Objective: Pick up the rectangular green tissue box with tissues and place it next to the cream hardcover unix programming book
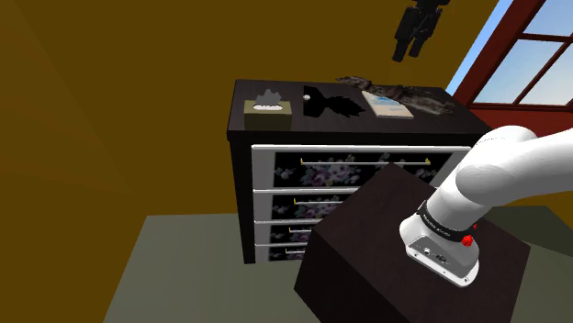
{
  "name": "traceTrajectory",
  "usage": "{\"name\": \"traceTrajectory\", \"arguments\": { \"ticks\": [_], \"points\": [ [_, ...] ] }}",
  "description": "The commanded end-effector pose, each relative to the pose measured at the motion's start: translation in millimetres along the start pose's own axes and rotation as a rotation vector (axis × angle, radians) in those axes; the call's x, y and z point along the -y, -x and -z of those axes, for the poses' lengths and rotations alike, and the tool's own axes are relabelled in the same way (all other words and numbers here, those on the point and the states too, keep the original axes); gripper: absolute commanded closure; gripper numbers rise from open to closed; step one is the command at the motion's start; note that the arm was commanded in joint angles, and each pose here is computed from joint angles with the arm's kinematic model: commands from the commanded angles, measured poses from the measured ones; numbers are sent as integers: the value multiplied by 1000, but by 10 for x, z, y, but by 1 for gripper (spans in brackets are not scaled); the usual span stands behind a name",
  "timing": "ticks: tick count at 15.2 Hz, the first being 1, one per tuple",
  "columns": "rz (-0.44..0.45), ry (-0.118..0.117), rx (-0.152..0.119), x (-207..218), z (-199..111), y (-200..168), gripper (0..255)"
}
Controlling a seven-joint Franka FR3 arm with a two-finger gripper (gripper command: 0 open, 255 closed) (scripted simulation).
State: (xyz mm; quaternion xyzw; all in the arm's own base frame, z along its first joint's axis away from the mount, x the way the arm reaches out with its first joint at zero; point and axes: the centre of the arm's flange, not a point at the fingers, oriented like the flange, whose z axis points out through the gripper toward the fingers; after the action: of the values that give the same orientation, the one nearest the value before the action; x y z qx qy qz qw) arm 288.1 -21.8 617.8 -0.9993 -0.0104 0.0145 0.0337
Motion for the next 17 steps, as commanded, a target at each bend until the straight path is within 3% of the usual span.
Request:
{"name": "traceTrajectory", "arguments": {
  "ticks": [1, 17],
  "points": [
    [0, 0, 0, 0, 0, 0, 0],
    [305, 319, 55, 778, -954, -1905, 0]
  ]
}}
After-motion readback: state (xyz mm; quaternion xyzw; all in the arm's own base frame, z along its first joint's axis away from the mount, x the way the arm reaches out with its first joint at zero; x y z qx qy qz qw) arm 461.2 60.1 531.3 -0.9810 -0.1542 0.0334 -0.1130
